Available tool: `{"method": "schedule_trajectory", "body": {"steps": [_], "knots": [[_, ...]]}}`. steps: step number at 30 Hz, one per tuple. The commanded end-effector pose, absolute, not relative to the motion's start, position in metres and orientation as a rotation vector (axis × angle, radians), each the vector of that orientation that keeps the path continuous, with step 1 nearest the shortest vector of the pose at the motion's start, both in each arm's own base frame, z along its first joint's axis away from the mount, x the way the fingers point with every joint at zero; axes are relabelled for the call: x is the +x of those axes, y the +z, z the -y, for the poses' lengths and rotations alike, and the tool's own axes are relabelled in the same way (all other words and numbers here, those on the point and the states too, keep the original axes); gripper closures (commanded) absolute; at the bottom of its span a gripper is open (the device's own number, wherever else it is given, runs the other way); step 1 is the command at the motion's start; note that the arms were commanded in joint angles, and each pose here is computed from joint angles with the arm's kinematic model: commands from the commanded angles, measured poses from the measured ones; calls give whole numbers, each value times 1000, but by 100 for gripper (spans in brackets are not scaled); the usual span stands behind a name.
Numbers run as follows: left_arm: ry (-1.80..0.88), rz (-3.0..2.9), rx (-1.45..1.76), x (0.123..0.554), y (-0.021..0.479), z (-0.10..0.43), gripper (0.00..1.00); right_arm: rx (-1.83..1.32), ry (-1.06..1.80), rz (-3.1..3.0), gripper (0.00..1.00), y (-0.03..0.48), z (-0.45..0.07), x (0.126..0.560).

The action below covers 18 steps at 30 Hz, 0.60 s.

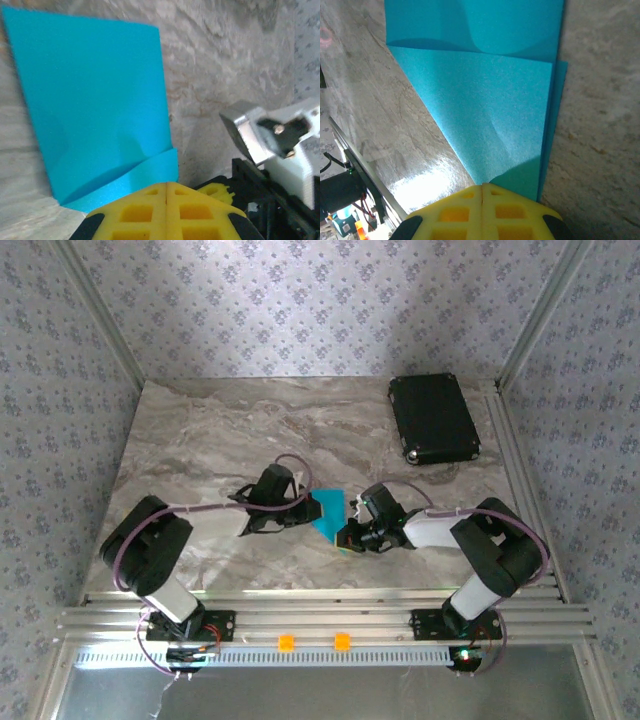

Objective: Fold a paper plane with a square sheet of paper (pick it up from the middle)

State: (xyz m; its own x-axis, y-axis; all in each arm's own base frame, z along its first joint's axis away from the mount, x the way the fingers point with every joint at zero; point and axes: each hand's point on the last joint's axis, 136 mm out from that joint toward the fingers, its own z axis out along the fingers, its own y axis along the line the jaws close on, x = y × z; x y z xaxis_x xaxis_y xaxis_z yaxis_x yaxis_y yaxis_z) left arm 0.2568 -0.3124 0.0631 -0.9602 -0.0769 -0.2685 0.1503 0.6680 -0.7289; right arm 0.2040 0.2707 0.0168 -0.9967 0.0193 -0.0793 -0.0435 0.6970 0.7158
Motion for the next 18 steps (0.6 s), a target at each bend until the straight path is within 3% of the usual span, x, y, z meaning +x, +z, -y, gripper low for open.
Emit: {"method": "schedule_trajectory", "body": {"steps": [1, 6, 13, 18], "knots": [[-1093, -2691, 75, 252, 35, 309, 97, 69, 973, -2995, 97, -20, -238, 183], [-974, -2754, -29, 253, 8, 287, 100, 57, 1012, -2956, 96, -10, -245, 190], [-999, -2787, -30, 240, -2, 284, 100, -47, 1045, -2806, 95, 34, -284, 210], [-1007, -2790, -36, 237, -4, 283, 100, -40, 1003, -2767, 96, 34, -302, 232]]}}
